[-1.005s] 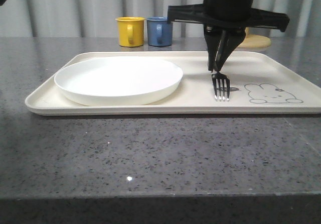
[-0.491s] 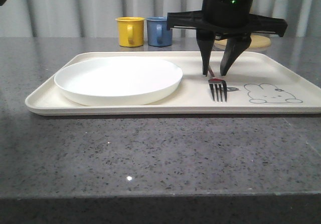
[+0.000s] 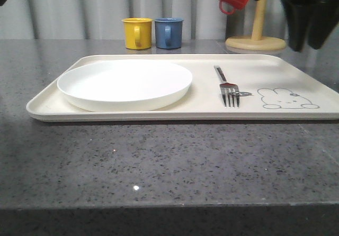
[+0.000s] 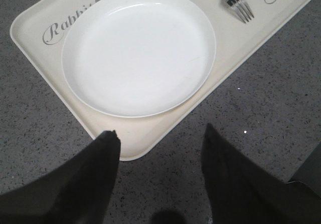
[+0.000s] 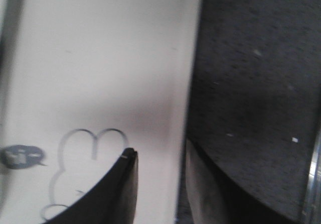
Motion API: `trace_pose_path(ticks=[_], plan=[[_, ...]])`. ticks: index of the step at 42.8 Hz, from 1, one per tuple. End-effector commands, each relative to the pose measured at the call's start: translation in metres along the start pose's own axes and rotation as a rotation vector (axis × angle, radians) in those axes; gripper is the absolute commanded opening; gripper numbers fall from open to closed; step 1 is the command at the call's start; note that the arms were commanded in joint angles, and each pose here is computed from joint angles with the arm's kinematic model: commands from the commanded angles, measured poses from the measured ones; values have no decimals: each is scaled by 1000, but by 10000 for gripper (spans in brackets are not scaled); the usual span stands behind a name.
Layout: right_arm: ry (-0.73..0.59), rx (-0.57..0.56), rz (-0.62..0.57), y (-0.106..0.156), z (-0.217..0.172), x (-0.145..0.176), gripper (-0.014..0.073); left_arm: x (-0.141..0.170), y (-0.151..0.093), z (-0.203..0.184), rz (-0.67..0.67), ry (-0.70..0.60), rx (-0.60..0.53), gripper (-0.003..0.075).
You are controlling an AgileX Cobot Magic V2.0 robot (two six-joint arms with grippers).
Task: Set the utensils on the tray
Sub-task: 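Grasp the metal chopsticks with the right gripper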
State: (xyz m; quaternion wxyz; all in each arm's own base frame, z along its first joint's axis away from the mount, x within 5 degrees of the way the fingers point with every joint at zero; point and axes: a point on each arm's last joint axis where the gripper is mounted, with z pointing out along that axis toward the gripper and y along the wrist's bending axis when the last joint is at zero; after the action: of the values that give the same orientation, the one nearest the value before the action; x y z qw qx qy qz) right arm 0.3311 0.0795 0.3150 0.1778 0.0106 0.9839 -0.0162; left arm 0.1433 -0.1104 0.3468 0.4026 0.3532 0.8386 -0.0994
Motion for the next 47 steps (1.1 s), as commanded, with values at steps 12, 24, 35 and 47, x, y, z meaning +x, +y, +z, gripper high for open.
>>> trace_pose_path(ticks=[12, 24, 35, 47], plan=[[75, 70, 98, -94, 1, 20, 321, -13, 1, -10, -5, -111, -8, 367], [96, 90, 113, -123, 3, 23, 319, -13, 1, -10, -5, -111, -8, 367], [158, 56, 85, -126, 12, 25, 251, -13, 1, -10, -5, -111, -8, 367], [219, 35, 80, -125, 35, 22, 251, -13, 1, -10, -5, -111, -8, 367]])
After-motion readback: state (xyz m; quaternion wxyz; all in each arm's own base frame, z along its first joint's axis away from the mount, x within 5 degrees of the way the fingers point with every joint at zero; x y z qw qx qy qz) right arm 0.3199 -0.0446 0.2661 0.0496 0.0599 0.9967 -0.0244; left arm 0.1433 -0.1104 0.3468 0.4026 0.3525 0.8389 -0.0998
